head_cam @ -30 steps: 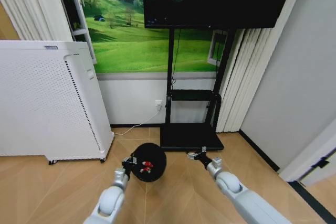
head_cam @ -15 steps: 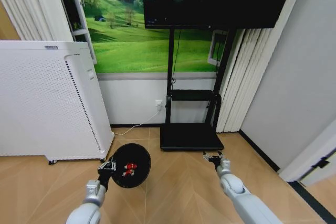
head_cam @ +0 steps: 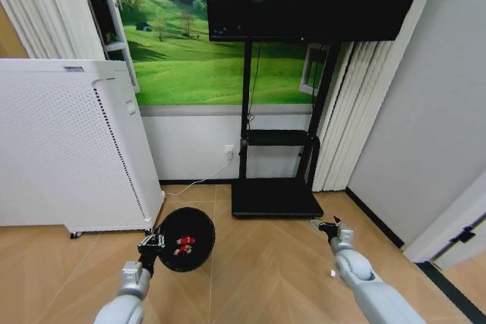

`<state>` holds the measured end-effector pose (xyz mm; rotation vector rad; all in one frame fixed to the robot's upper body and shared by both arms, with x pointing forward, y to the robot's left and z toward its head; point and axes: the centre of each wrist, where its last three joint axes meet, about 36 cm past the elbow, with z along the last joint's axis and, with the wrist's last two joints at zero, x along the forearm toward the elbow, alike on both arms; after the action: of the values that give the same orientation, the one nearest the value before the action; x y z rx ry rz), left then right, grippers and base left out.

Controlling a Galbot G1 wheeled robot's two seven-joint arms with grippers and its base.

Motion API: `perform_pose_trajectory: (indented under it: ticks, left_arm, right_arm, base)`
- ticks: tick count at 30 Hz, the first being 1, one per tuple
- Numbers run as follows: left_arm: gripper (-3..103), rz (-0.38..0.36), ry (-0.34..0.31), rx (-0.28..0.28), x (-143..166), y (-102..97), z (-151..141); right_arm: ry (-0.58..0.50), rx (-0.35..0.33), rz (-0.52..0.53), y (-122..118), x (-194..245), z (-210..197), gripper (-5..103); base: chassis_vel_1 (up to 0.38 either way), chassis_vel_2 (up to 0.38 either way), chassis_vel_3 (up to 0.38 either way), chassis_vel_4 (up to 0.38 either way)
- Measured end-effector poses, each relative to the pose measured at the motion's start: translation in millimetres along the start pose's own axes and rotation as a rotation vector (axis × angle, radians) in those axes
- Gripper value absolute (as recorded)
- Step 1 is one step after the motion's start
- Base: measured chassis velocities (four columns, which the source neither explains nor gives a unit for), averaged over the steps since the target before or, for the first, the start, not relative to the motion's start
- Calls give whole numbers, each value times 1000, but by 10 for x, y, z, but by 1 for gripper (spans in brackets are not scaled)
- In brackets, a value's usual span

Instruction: Pick up the trash bin and place the garbage on the floor into it.

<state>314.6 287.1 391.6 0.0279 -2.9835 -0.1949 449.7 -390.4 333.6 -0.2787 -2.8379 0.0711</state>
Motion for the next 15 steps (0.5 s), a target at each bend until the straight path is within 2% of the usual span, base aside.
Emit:
perform_pose_trajectory:
  ticks: [8,15]
  left_arm:
    - [6,-2,6,2,-4,-9,25]
    - [6,-6,8,2,-18,-1,38]
  right_arm:
    - [7,-11,-24,53,-33,46,100]
    - [18,-9,-40,102,-66,87,100]
  base:
    - [-10,-14,12,9]
    - [-132,-129,122,122]
